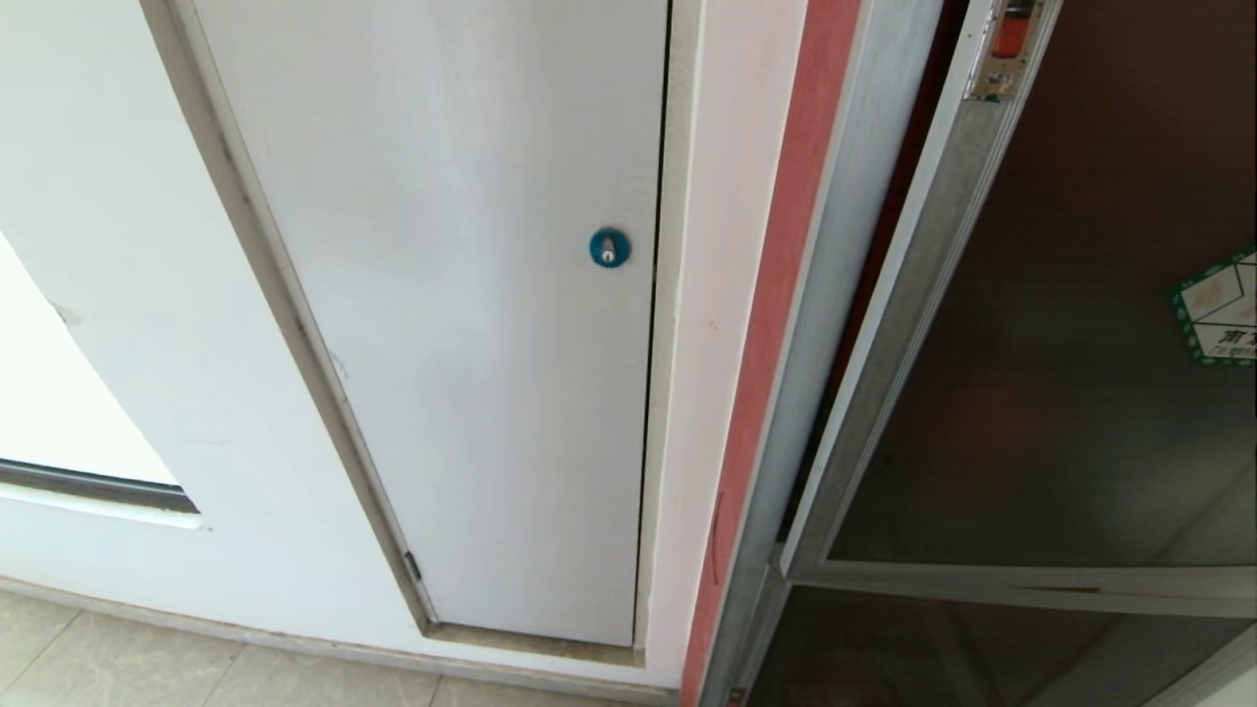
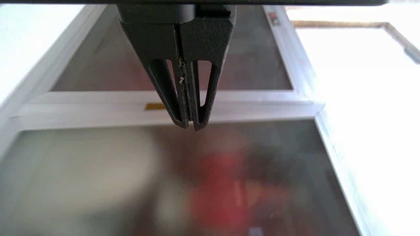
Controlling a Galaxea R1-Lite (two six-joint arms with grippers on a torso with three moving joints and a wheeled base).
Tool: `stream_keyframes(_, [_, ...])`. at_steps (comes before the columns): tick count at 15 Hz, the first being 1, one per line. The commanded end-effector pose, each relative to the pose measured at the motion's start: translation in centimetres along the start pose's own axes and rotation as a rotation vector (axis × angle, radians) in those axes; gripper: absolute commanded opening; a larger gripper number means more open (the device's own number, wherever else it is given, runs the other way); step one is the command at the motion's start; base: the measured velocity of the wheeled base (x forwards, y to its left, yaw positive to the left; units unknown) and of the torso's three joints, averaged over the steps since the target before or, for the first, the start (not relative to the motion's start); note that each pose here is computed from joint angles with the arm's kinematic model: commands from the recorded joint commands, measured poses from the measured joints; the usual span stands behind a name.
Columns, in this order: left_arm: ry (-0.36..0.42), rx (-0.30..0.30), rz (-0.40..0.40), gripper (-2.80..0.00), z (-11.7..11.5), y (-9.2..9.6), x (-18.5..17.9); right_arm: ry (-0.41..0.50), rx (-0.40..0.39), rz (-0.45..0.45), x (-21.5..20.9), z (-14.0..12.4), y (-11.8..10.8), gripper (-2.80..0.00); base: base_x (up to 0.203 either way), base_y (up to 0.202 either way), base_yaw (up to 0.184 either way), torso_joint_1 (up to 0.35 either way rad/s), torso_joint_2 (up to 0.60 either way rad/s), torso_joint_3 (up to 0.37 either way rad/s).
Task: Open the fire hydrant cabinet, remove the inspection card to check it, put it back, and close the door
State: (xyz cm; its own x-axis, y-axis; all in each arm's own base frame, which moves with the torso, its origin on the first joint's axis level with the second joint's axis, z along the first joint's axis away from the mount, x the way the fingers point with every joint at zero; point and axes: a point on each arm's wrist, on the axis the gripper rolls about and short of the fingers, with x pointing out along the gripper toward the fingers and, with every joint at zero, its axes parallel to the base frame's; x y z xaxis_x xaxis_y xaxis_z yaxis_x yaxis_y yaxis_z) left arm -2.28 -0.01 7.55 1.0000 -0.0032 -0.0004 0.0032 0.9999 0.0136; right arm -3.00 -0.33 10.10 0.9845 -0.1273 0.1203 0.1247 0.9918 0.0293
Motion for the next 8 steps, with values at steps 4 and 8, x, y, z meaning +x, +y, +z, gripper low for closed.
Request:
stream_keyframes(4, [0.000,0.000,-0.001,-2.80,0.0,0.0,0.0,0.026,0.000,0.062,0.4,-1.7,0.2,-2.80,0.000,0.000,0.000,0.000,0.00,0.000])
stream_keyframes(8, [0.000,0.001,-0.001,-2.80,0.0,0.0,0.0,0.125,0.008,0.083,0.4,-2.7,0.2,-2.80,0.000,0.000,0.000,0.000,0.00,0.000])
